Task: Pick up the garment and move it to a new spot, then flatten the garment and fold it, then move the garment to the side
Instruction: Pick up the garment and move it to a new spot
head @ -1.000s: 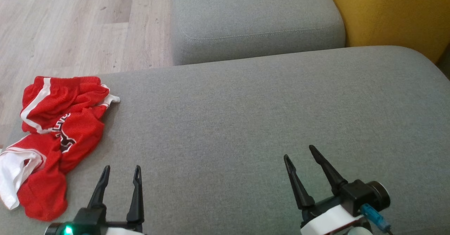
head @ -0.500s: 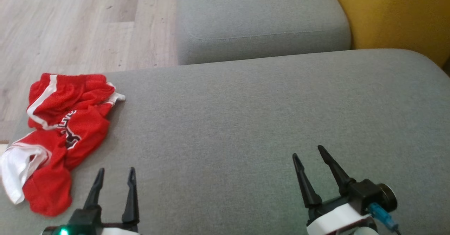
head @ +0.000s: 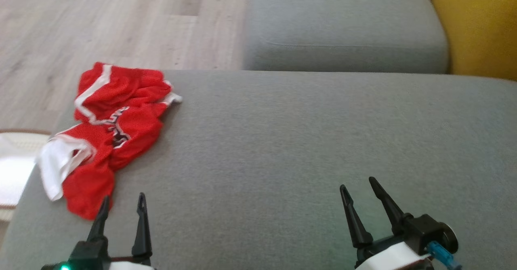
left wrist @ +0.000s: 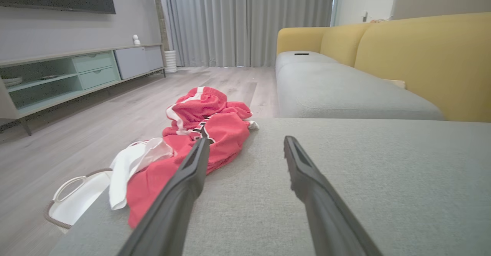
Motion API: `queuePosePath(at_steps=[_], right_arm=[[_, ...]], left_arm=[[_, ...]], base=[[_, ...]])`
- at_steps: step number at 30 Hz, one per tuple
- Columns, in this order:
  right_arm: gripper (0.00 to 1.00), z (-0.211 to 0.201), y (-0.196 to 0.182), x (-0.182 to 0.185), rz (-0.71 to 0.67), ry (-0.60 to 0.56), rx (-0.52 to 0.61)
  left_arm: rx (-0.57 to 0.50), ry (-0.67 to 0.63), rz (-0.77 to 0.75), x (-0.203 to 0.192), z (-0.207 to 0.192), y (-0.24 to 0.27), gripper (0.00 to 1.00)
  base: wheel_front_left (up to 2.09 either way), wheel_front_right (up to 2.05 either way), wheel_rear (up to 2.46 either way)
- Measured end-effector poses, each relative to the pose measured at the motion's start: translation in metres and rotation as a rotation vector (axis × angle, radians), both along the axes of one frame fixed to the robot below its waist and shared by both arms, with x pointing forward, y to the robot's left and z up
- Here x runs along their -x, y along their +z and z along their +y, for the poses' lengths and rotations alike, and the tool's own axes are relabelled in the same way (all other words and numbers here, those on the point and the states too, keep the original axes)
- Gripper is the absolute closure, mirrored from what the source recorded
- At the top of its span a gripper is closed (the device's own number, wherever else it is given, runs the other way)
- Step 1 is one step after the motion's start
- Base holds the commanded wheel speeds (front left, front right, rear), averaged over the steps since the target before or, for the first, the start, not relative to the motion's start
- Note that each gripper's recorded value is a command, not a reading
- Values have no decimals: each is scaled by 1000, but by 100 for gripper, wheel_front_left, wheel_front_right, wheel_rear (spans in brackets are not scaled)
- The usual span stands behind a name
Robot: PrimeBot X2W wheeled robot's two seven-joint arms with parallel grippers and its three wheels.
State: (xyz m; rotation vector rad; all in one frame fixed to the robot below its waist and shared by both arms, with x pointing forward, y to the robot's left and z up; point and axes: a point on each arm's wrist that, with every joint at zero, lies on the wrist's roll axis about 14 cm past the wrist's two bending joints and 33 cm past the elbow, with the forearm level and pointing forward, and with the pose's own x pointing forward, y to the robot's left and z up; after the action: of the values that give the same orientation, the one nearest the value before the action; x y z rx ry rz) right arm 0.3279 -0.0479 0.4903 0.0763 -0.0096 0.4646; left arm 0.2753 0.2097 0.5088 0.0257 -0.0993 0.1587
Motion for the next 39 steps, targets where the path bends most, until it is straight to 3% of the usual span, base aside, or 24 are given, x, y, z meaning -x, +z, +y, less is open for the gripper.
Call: queuePosePath(at_steps=[18,30,34,39], right_arm=[[0,56,1,-1,1,184,11],[0,57,-15,-3,54,191,17],[0,53,-26,-8,76,183,40],[0,53,-43,-19,108,187,70]], left_arm=[[11,259,15,60,63,-9,0],[-14,331,28,68,80,-5,0],[-99,327,-23,56,89,21,0],[-242,278,-138,14,103,74,0]], base=[[0,0,0],[0,0,0],[0,0,0],[0,0,0]])
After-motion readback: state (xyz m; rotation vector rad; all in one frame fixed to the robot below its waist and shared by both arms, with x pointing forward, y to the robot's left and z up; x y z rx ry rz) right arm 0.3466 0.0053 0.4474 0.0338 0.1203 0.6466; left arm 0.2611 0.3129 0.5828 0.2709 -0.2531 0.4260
